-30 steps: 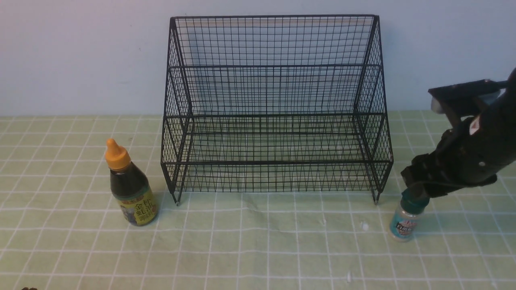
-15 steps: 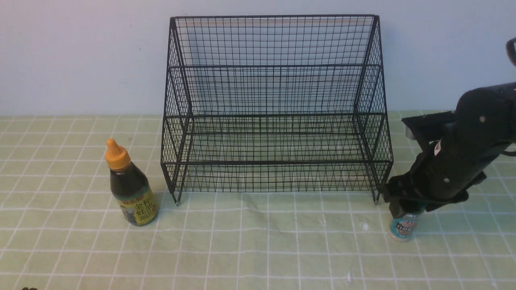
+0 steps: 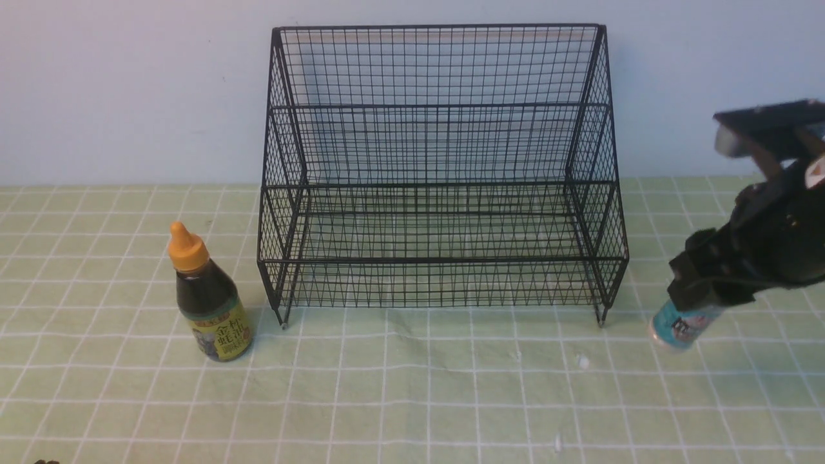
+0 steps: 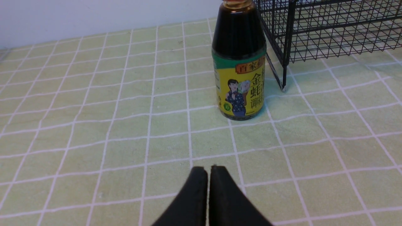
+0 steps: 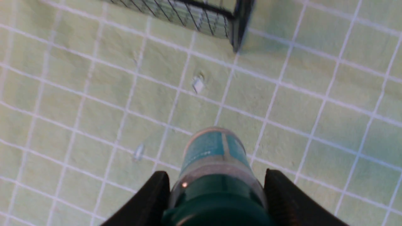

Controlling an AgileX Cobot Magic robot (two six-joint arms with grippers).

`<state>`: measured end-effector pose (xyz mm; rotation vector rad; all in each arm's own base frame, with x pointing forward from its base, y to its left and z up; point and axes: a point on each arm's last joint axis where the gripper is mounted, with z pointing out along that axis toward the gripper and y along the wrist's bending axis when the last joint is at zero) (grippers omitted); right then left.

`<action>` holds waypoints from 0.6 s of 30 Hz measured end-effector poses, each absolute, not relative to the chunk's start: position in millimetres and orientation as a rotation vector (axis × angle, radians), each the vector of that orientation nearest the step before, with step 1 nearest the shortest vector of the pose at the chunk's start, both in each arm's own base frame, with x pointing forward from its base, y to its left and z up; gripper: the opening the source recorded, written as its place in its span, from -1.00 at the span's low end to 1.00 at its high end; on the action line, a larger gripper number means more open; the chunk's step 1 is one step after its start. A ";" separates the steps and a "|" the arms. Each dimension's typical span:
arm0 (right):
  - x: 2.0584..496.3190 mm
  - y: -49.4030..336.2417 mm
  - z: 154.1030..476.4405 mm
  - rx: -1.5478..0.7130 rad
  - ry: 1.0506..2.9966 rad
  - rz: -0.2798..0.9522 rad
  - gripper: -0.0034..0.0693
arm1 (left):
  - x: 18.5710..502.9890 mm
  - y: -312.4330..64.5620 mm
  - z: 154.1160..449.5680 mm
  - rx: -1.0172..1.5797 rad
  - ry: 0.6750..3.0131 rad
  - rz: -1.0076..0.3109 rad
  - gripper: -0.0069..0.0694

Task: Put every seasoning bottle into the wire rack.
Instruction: Use the right arm to put the condiment bottle back on the shelf

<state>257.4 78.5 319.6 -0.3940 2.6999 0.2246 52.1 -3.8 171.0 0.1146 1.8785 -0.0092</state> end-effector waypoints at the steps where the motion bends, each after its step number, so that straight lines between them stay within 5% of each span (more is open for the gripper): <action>1: 255.8 79.4 329.7 -0.396 2.672 0.242 0.06 | 52.1 -3.8 171.0 0.115 1.878 -0.009 -0.84; 9: 283.1 92.3 368.9 -0.407 2.549 0.337 0.06 | 52.1 -3.8 171.0 0.115 1.878 -0.009 -0.84; 18: 331.6 106.2 348.2 -0.425 2.622 0.346 0.06 | 52.1 -3.8 171.0 0.115 1.878 -0.009 -0.84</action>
